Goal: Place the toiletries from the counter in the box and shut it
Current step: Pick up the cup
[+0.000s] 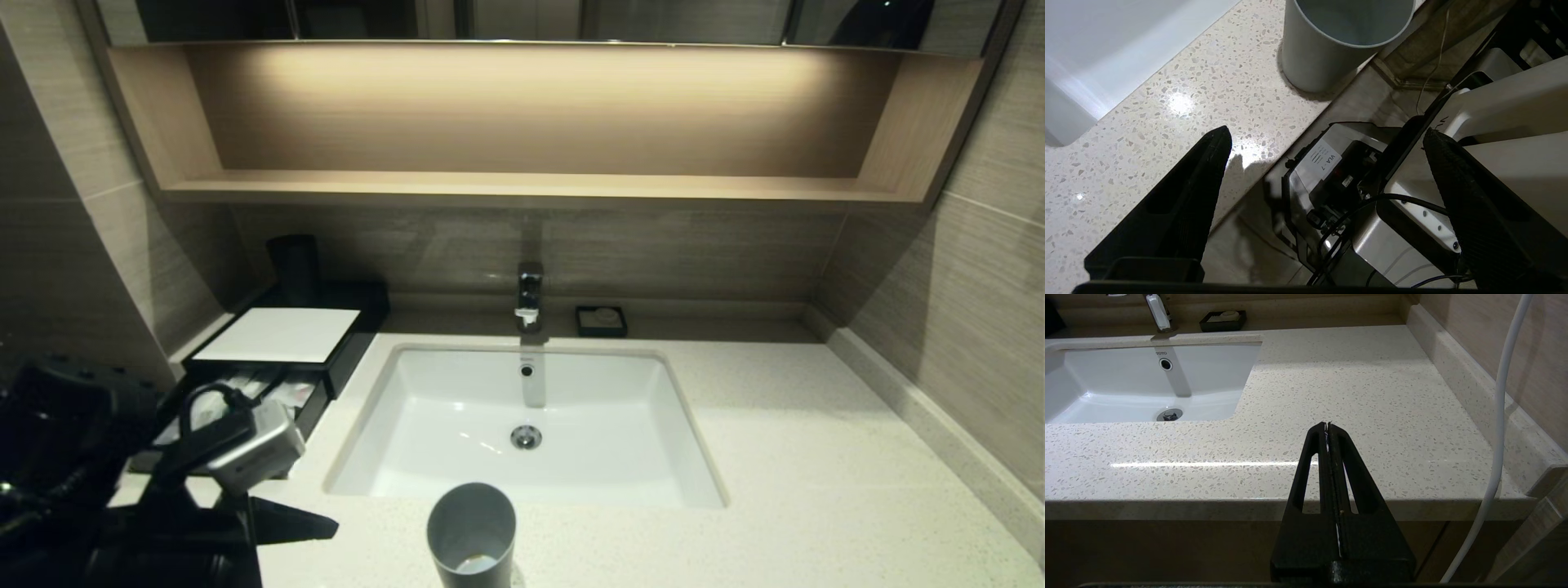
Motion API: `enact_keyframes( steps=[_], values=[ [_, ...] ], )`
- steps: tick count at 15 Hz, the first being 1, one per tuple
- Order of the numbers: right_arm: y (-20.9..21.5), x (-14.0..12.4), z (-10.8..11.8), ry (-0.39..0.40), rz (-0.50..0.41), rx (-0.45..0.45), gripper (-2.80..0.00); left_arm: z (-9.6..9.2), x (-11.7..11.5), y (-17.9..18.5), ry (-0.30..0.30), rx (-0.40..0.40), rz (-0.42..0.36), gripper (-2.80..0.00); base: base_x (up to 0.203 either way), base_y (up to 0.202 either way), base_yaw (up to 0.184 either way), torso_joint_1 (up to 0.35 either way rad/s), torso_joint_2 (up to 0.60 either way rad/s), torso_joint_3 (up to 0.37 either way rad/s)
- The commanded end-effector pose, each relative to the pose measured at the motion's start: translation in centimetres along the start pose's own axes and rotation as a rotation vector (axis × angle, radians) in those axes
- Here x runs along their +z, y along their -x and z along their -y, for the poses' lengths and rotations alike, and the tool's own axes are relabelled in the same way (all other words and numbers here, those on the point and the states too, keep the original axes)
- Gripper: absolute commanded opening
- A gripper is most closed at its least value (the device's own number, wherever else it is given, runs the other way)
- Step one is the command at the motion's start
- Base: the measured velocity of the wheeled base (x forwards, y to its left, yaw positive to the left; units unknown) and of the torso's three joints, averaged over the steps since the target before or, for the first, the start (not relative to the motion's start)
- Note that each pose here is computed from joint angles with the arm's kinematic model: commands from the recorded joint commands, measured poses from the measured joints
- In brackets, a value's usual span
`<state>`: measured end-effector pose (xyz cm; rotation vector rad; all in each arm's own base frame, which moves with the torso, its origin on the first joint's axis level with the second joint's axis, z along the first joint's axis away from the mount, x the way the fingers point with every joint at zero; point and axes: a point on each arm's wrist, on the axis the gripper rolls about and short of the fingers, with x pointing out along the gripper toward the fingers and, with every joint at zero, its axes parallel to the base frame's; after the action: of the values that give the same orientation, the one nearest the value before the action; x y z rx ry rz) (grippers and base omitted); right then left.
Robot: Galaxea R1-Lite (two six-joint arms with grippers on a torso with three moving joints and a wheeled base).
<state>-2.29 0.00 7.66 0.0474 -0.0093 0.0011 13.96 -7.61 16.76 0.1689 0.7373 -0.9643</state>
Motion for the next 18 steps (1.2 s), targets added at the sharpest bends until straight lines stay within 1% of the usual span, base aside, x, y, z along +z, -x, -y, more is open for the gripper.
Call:
enact_keyframes(
  steps=[1,4,7,13,14,15,17,18],
  values=[
    [0.0,0.0,0.0,0.000,-0.003,0.000,-2.80,0.0,0.3,-0.7,-0.005,-0.020,-0.021,0.00,0.000,0.000,0.000,0.000,0.00,0.000],
    [0.0,0.0,0.0,0.000,-0.001,-0.001,-2.80,-0.1,0.7,-1.0,-0.020,-0.025,-0.024,0.00,0.000,0.000,0.000,0.000,0.00,0.000],
    [0.0,0.0,0.0,0.000,-0.002,-0.001,-2.80,0.6,1.3,-1.4,-0.059,-0.038,-0.027,0.00,0.000,0.000,0.000,0.000,0.00,0.000],
    [0.0,0.0,0.0,0.000,-0.003,0.001,-2.80,0.7,2.3,-2.3,-0.073,-0.048,-0.063,0.00,0.000,0.000,0.000,0.000,0.00,0.000],
    [0.0,0.0,0.0,0.000,-0.002,0.001,-2.80,0.9,2.4,-2.6,-0.089,-0.042,-0.075,0.00,0.000,0.000,0.000,0.000,0.00,0.000],
    [0.0,0.0,0.0,0.000,-0.002,0.000,-2.80,1.0,2.4,-2.9,-0.110,-0.019,-0.091,0.00,0.000,0.000,0.000,0.000,0.00,0.000],
    [0.0,0.0,0.0,0.000,-0.002,0.001,-2.80,1.4,2.5,-3.6,-0.169,0.015,-0.120,0.00,0.000,0.000,0.000,0.000,0.00,0.000],
    [0.0,0.0,0.0,0.000,-0.002,0.000,-2.80,1.5,2.5,-4.0,-0.183,0.021,-0.133,0.00,0.000,0.000,0.000,0.000,0.00,0.000]
  ],
)
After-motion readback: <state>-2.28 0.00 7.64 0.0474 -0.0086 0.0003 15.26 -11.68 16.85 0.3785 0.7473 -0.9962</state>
